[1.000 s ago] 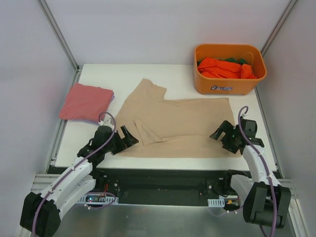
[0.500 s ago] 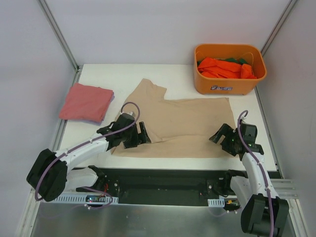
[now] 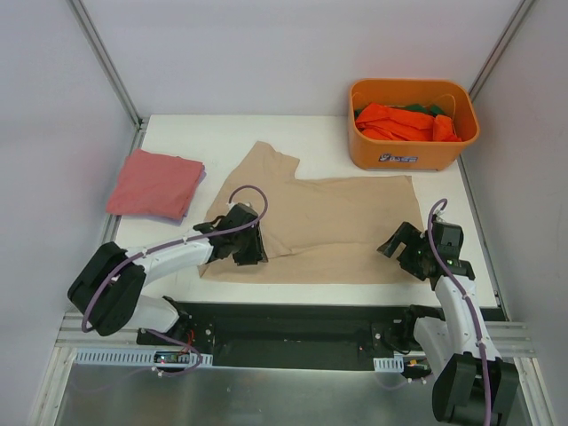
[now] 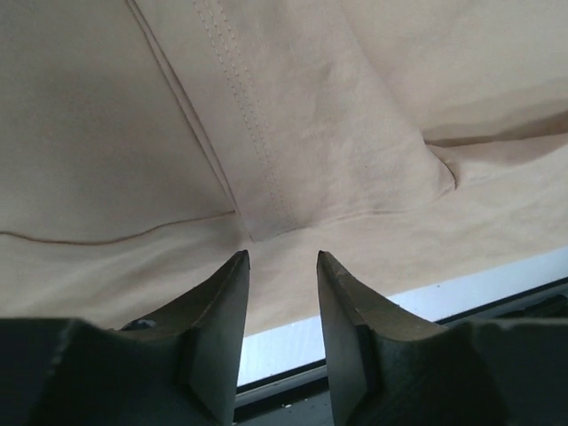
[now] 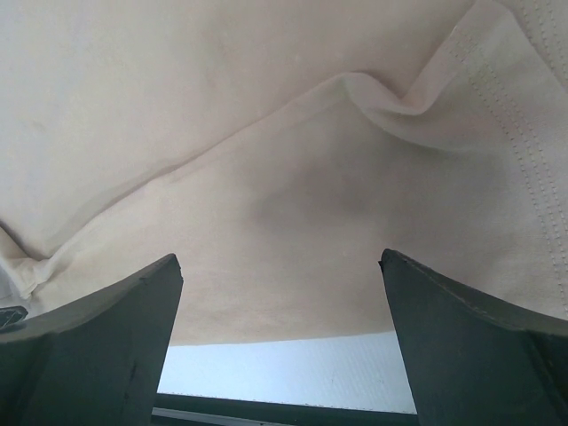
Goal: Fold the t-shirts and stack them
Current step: Fold the flattened tshirt in 1/3 of the way
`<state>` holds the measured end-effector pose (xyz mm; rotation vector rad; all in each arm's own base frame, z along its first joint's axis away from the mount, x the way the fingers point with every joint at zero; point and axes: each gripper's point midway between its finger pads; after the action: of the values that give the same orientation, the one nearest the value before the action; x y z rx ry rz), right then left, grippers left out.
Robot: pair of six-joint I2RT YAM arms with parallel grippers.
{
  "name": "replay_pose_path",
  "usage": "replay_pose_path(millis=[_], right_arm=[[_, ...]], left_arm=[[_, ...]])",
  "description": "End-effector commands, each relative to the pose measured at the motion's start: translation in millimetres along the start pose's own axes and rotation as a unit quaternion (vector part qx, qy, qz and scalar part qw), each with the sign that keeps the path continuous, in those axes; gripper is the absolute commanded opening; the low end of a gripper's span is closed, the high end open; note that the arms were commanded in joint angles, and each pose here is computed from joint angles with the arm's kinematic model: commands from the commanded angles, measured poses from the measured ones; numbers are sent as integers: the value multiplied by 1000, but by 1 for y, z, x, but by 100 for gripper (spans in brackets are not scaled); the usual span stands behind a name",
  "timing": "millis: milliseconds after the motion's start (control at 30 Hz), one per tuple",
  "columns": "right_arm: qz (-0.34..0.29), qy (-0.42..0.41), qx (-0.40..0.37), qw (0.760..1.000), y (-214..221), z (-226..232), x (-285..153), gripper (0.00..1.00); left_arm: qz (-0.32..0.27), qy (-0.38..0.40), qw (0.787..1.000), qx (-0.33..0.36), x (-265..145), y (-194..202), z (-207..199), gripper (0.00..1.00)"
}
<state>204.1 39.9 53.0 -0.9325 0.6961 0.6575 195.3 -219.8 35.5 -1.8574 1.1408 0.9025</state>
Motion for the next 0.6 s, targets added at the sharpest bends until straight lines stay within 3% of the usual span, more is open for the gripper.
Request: replay_pose_path(millis=[0,133,333,567], right_arm=[[7,2,-1,1000,4,-1,-1,96],[6,10,0,1000,4,-3,-1,96],[7,14,1,1000,5,-5,-1,96],[4,18,1,1000,3,-6,-1,96]], left_arm=[[-12,9,1000,3,4,-11,-16,31],[-3,10,1000,7,8,-10,-20,14],[-36,30,999,26,-3,-28,-38,0],[-64,39,995,67,-1,-56,-67,0]])
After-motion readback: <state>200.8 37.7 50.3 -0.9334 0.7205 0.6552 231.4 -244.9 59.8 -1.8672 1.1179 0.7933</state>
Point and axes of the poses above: each gripper's point midway between its finger pads, its own x axis out along the fingers, its own z axis along the line the jaws close on, y = z × x, and after that the axes turned 6 degrees about -x, right-handed
